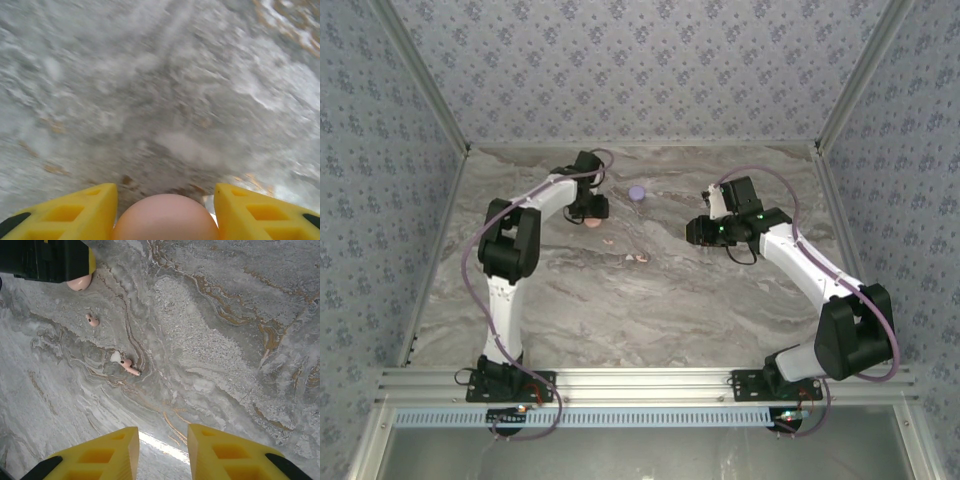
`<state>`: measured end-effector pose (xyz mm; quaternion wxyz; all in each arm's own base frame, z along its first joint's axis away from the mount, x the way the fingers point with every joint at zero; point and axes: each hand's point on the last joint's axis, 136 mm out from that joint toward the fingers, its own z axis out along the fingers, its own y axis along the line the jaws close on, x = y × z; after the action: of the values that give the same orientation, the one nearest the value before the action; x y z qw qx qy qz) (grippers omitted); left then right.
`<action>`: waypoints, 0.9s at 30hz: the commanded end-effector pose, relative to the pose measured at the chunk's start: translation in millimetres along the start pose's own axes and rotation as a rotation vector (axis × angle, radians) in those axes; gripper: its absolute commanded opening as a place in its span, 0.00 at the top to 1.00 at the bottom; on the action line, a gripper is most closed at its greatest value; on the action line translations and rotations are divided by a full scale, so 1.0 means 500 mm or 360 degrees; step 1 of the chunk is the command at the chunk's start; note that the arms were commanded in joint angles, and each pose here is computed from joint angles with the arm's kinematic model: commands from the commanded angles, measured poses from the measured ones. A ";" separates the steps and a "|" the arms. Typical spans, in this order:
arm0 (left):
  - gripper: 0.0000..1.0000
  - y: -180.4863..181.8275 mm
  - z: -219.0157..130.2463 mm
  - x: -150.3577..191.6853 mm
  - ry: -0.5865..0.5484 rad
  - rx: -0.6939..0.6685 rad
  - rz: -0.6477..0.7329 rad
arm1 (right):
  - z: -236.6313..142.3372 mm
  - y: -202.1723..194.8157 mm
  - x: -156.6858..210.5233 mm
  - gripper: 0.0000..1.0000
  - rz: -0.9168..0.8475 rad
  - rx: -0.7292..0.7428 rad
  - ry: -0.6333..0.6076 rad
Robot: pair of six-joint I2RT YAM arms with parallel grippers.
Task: Insert the wireless bluetooth earbuds into the charging case
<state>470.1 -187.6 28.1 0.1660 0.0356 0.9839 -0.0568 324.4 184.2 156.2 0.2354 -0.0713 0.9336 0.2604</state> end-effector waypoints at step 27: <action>0.39 -0.249 -0.020 0.055 0.0072 0.0256 0.0202 | 0.048 -0.050 0.057 0.65 0.0077 0.0060 0.0125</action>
<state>430.5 -308.1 40.7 0.1557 0.1031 0.9739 -0.1287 314.7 176.6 120.4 0.2010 -0.0599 0.9459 0.2477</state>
